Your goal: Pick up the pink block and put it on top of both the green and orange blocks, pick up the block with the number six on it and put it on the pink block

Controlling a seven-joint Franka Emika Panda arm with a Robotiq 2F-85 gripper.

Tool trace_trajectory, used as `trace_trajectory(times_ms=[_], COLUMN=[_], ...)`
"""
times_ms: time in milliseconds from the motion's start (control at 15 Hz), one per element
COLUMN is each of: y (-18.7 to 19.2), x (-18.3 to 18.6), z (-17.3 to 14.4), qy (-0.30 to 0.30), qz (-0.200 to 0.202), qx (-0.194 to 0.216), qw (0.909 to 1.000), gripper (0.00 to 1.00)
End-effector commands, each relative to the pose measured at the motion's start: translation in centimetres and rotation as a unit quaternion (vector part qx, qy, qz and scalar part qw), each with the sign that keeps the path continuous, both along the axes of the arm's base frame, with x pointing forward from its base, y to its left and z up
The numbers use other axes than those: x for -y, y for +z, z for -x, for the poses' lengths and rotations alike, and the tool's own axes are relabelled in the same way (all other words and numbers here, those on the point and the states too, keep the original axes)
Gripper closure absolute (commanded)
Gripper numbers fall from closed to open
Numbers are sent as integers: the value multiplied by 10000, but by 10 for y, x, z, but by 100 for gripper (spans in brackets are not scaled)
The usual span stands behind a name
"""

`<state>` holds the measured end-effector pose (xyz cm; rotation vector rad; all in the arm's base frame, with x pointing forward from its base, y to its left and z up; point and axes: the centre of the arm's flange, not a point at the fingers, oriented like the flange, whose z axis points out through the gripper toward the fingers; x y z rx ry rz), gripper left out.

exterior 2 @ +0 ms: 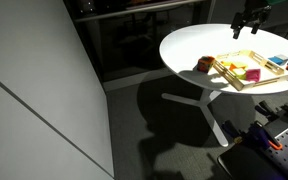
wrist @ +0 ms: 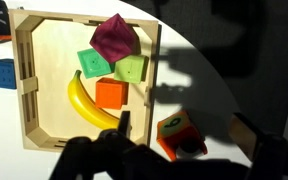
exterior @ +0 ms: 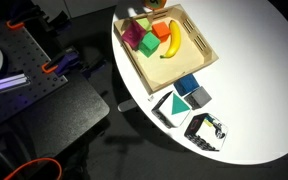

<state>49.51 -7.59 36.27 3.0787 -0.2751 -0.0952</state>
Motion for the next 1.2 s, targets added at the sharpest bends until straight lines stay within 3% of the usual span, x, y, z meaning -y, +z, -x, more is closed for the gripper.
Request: trace_trajectory(times_ms=[0,467,733,1133], y=[-4,-11,-26,-59], x=[4,7,27,63], z=[-1,-2,-2,1], qy=[-30,-50,-348,-843], qz=[1,3,76,162], qx=[29,-44,-255,-248], qw=[10000,10000,9990,9960], gripper=[0,0,0,0])
